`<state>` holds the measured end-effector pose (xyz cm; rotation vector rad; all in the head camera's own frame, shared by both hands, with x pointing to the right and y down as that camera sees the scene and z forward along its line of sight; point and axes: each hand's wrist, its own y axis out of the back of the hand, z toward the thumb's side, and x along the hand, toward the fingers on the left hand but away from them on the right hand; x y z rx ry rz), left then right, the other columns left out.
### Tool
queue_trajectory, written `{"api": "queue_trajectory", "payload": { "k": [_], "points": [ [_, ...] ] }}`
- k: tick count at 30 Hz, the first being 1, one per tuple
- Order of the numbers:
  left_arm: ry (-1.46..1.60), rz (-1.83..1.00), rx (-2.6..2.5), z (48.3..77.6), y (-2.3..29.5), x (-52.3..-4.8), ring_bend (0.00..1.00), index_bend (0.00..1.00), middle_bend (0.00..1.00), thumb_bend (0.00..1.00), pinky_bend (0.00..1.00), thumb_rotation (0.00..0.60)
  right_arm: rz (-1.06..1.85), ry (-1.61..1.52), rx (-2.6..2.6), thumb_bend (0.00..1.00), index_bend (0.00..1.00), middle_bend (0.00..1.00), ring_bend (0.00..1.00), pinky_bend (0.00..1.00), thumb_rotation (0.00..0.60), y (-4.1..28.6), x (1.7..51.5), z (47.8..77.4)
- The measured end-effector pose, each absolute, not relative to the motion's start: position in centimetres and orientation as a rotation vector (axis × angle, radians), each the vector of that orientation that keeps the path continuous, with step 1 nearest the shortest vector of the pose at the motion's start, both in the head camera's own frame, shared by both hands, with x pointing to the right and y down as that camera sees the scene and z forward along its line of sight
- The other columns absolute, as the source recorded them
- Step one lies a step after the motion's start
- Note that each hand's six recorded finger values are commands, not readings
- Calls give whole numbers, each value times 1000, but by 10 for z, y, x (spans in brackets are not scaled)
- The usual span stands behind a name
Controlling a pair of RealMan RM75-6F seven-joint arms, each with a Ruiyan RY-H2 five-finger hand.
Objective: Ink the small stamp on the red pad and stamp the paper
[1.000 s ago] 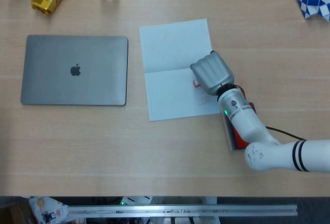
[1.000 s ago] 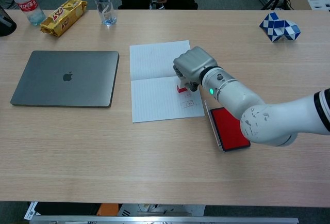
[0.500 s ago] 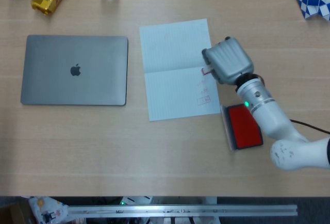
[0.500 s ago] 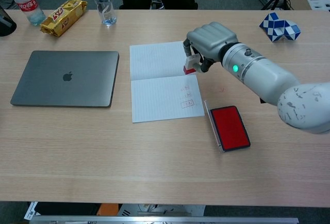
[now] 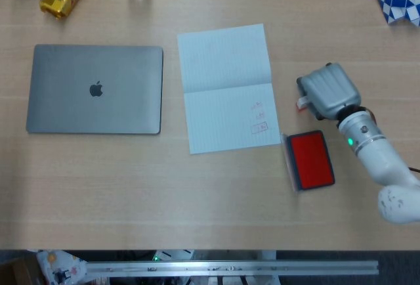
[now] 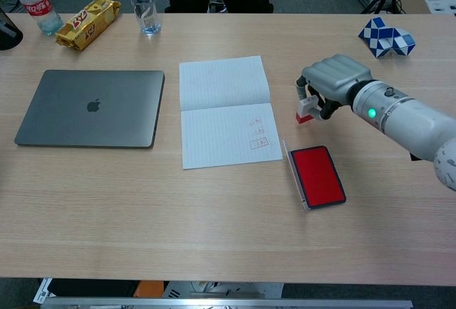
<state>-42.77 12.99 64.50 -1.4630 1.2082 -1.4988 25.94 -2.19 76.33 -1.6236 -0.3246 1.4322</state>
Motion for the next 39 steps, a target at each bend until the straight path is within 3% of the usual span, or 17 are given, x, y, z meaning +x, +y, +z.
{"api": "queue_trajectory", "payload": {
  "k": [14,39],
  "points": [
    [1203,-1504,-1472,647,131,-427,13,62,0,208,0,600,1465,-311,-1641,367,749,607,479,404,600,-12,274,790],
    [1197,-1507,-1475,649,130,-426,13,62,0,208,0,600,1430,-331,-1668,301,604,544,423,326,600,-12,279,785]
  ]
}}
